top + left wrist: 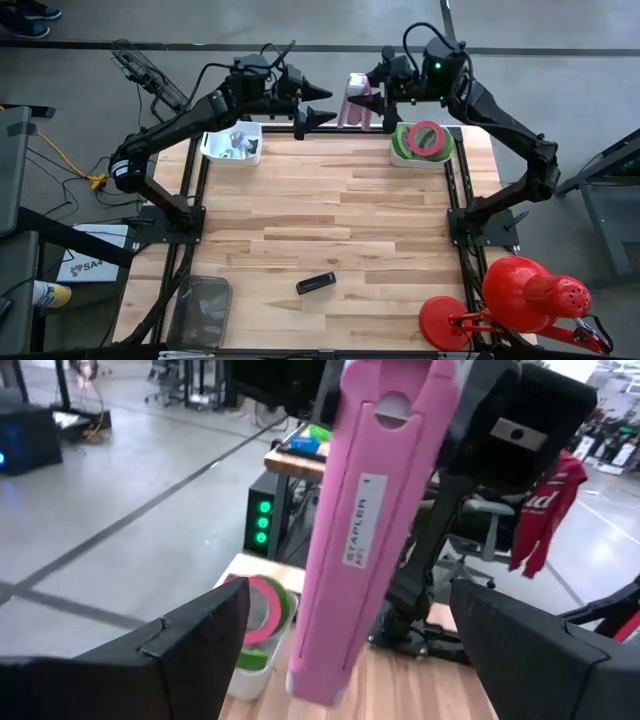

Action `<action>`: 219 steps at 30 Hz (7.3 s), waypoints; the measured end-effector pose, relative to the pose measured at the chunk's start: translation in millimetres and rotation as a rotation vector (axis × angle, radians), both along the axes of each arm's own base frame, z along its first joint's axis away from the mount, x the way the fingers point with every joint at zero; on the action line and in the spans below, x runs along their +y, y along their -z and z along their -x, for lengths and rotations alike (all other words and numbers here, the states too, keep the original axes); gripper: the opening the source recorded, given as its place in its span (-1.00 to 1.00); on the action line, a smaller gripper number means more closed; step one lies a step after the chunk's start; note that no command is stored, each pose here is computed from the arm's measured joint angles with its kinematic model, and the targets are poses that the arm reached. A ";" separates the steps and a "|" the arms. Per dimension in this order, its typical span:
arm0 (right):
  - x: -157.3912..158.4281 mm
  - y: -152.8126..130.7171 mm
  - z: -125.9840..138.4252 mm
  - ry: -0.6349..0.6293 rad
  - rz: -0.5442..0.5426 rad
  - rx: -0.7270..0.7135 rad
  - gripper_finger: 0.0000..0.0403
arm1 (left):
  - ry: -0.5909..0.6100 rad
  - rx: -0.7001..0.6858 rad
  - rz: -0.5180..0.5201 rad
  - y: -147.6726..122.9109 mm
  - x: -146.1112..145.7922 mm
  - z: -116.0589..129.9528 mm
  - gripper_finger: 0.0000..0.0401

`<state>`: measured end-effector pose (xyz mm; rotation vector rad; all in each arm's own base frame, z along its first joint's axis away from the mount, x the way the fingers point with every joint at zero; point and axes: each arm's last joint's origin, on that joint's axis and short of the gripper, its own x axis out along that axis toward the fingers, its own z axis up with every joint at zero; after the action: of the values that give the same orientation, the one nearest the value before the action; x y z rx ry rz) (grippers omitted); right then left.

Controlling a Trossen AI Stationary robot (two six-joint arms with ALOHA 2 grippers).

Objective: Pick and place Stapler, Stapler remover, tape
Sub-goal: Put the pink stapler into the black bin

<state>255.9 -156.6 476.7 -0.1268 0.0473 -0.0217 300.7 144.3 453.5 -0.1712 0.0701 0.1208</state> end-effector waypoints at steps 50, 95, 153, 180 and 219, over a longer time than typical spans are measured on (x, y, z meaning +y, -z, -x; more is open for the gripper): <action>1.2 5.5 -61.6 -0.072 0.019 -0.258 -0.19 | 0.122 -0.001 0.042 0.6 -3.7 -0.5 0.68; 2.8 5.3 -63.5 -0.078 -0.016 -0.269 -0.19 | 0.078 0.014 -0.007 1.8 -2.3 -0.4 -0.31; 3.3 15.1 -21.1 0.382 -0.168 0.058 0.51 | -0.178 0.973 0.614 32.3 -104.2 138.6 -0.32; 4.8 26.2 -19.4 0.368 -0.166 0.178 0.51 | -0.436 1.290 1.110 140.4 -243.8 124.9 -0.32; 6.3 32.5 -18.9 0.342 -0.229 0.227 0.51 | -0.706 1.476 1.127 225.0 -386.9 173.1 -0.32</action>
<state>274.8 -150.3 444.2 0.1092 0.2971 -0.3422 127.6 -242.6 228.4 -1.2094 1.5761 0.8982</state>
